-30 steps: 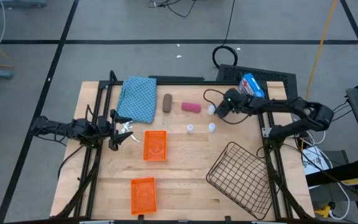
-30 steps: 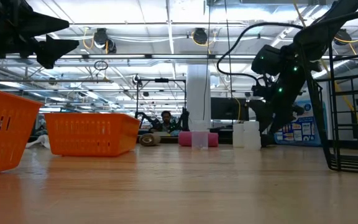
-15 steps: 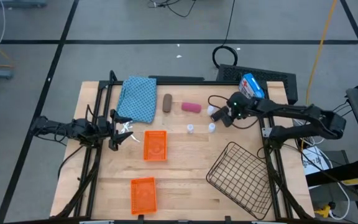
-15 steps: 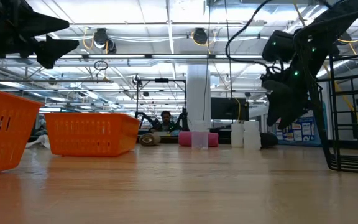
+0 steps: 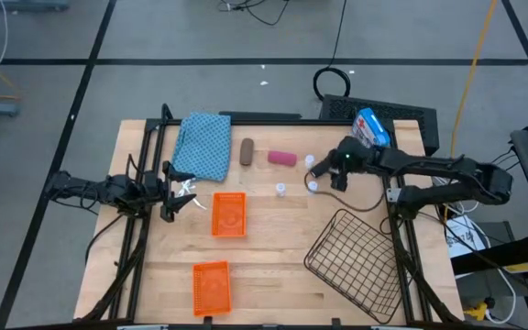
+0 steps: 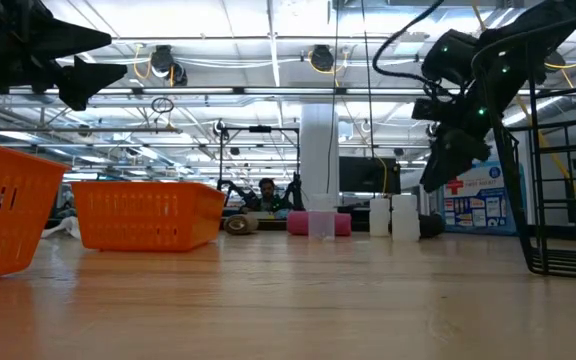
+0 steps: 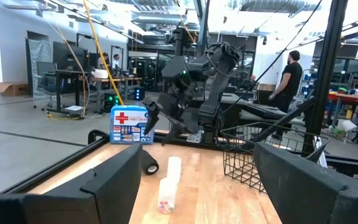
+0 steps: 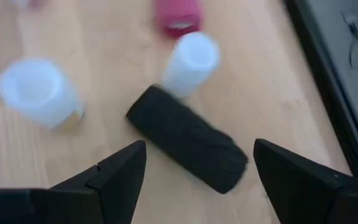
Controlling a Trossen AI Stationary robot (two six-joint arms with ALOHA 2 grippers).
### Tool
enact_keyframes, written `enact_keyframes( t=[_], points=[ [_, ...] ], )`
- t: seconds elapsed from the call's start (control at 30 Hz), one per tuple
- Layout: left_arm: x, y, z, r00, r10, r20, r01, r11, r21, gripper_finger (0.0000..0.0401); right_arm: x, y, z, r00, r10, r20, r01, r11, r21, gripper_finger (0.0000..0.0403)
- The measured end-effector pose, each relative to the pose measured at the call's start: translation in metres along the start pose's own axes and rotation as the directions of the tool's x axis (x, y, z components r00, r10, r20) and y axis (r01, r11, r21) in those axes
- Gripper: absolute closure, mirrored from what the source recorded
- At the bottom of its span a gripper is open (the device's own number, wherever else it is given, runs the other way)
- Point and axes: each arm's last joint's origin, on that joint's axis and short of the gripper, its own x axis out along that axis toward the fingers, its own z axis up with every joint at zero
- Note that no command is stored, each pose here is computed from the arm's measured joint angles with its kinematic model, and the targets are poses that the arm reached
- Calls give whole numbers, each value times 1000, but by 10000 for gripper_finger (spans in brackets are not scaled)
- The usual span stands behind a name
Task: Pick & Place Medicine items
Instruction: Put the black bandage into the bottom orange basket
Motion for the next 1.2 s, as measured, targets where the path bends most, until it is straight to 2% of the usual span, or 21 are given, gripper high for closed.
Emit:
enact_keyframes(
  t=[0.1,0.27,0.5,0.77,1.2],
  points=[
    [0,0,0,1000,0,0,0,1000,0,91,13,4,-3,998,23,-58,-29,995,-96,124],
    [0,0,0,1000,0,0,0,1000,0,91,34,6,-2,996,22,-85,-35,987,-157,130],
    [0,0,0,1000,-1,0,1,1000,0,91,53,6,-9,980,-79,-184,27,963,-269,131],
    [0,0,0,1000,-2,0,2,1000,0,91,60,7,-16,963,-72,-259,25,983,-181,157],
    [0,0,0,1000,-4,0,4,1000,0,91,35,5,-17,965,-59,-255,50,998,-39,254]
  ],
)
